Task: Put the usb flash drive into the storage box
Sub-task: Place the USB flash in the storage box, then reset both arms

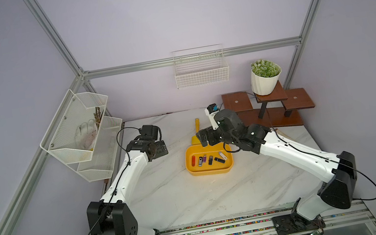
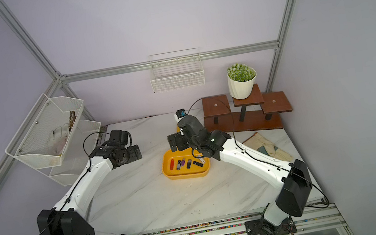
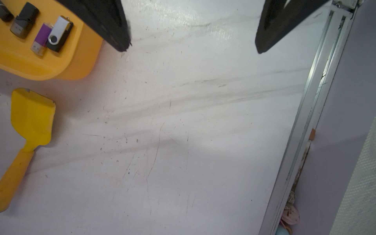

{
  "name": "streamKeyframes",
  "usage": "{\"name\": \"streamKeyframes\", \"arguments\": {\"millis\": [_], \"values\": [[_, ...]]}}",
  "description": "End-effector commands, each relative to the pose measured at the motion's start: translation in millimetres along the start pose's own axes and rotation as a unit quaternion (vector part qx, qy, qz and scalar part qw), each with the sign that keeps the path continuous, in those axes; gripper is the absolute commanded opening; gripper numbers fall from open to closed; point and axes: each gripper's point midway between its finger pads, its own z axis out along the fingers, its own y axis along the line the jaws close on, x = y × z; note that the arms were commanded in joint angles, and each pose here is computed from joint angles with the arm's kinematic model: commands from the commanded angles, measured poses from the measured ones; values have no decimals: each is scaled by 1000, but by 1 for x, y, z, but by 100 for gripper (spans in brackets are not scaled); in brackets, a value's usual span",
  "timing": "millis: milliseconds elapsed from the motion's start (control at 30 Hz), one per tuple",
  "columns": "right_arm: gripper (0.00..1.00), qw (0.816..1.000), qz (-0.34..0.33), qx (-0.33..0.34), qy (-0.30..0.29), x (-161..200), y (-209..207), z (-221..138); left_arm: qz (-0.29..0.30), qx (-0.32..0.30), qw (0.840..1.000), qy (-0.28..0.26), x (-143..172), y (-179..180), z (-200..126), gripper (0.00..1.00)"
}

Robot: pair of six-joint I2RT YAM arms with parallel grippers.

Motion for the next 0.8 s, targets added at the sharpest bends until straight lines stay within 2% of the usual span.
{"name": "streamKeyframes", "arguments": {"millis": [0,67,133,167,267,367,467,567,667,767], "values": [[99,993,2,118,-4,7,-81,-9,11,-33,996,-86,-36,7,5,100],[99,984,10,174,-24,11,-123,-21,21,-53,990,-127,-38,15,10,100],[99,974,23,218,-54,20,-157,-29,37,-27,984,-170,-34,10,14,100],[99,969,34,235,-70,25,-174,-31,25,-2,979,-202,-36,6,12,100],[99,949,66,286,-113,41,-216,-38,53,37,964,-259,-30,-4,15,100],[99,933,75,299,-185,40,-233,-57,52,38,951,-301,-20,3,13,100],[99,904,71,325,-269,40,-243,-86,35,12,944,-328,-16,19,11,100],[99,885,56,376,-267,54,-258,-99,53,-18,938,-342,-11,30,10,100],[99,874,60,401,-267,73,-269,-102,19,-41,929,-366,0,52,6,100],[99,877,60,396,-265,84,-271,-100,4,-21,906,-422,12,59,-8,100]]}}
